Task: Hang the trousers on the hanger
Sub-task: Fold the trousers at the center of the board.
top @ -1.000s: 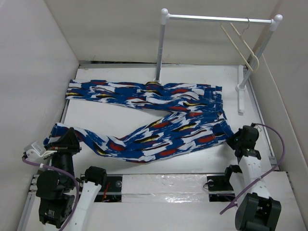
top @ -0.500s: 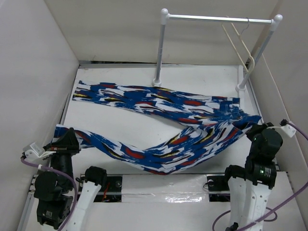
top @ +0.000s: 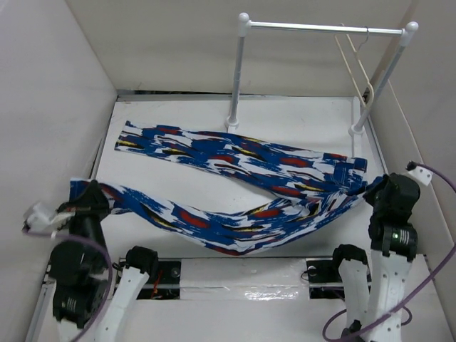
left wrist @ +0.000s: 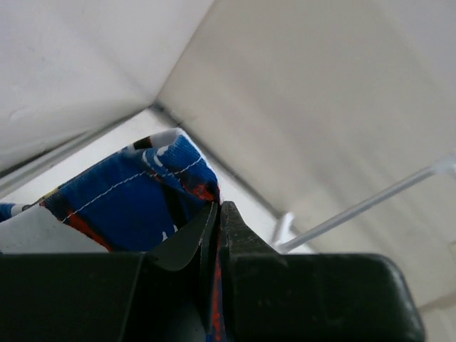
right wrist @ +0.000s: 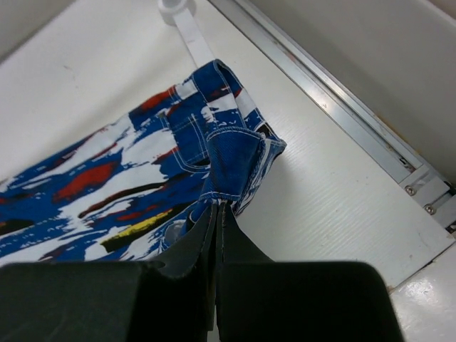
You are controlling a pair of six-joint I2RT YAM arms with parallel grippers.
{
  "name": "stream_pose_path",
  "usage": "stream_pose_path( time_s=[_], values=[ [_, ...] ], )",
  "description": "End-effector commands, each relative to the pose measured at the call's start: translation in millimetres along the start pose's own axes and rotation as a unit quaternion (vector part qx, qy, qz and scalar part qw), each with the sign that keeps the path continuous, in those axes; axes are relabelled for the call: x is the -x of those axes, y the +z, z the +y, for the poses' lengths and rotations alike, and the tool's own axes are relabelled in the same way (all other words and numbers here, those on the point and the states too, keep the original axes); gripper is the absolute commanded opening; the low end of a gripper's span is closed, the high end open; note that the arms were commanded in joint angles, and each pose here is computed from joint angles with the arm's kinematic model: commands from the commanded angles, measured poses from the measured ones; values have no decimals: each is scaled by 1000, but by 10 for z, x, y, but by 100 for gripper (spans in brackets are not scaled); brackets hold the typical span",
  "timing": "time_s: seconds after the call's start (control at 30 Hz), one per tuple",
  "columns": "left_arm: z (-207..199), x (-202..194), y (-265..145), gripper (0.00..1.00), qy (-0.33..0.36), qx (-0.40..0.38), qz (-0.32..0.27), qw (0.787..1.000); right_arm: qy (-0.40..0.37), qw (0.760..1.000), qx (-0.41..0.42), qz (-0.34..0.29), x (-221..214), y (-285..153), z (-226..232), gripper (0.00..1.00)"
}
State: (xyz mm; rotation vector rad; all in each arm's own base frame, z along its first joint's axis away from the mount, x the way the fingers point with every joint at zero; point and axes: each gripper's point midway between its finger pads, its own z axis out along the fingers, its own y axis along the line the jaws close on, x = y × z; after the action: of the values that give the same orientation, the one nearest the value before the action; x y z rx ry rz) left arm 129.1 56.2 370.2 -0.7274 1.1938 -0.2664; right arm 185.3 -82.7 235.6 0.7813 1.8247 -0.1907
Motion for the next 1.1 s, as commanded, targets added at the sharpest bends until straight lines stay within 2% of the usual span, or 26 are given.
stream_pose_path(
  time_s=[0.0, 0.2, 0.33, 0.43, 0.5, 0.53, 0.57, 0.63, 0.7, 0.77, 0.87, 1.07],
  values=[
    [-93, -486, 499, 0, 38, 76, 70, 994, -29, 999, 2, -35, 350, 229, 134, 0],
    [-37, -643, 878, 0, 100, 168, 74, 978, -22, 999, 14, -33, 639, 509, 377, 0],
    [96, -734, 993, 0, 132, 218, 64, 965, 0, 1000, 31, -4, 569, 708, 528, 0],
    [304, -806, 1135, 0, 183, 275, 45, 943, -3, 1000, 21, 19, 447, 838, 544, 0],
    [388, -915, 1307, 0, 214, 300, 62, 928, -16, 999, -12, 35, 350, 993, 473, 0],
    [534, -857, 1385, 0, 218, 329, 58, 917, -20, 999, -19, 36, 354, 1025, 455, 0],
    [542, -938, 1538, 0, 218, 327, 77, 916, -25, 998, -30, 43, 326, 1075, 432, 0],
    [642, -892, 1717, 0, 204, 342, 78, 914, -21, 998, -31, 43, 367, 1112, 457, 0],
    [715, -1123, 1910, 0, 210, 342, 113, 909, -5, 999, -15, 36, 407, 1137, 541, 0],
    [811, -1212, 2053, 0, 233, 372, 128, 890, 7, 1000, 2, 12, 562, 1140, 635, 0],
    [903, -1291, 2208, 0, 257, 394, 140, 871, 10, 1000, 8, 8, 675, 1155, 701, 0],
    [1145, -1457, 2431, 0, 237, 405, 174, 866, 8, 1000, -2, 4, 804, 1269, 721, 0]
  ],
)
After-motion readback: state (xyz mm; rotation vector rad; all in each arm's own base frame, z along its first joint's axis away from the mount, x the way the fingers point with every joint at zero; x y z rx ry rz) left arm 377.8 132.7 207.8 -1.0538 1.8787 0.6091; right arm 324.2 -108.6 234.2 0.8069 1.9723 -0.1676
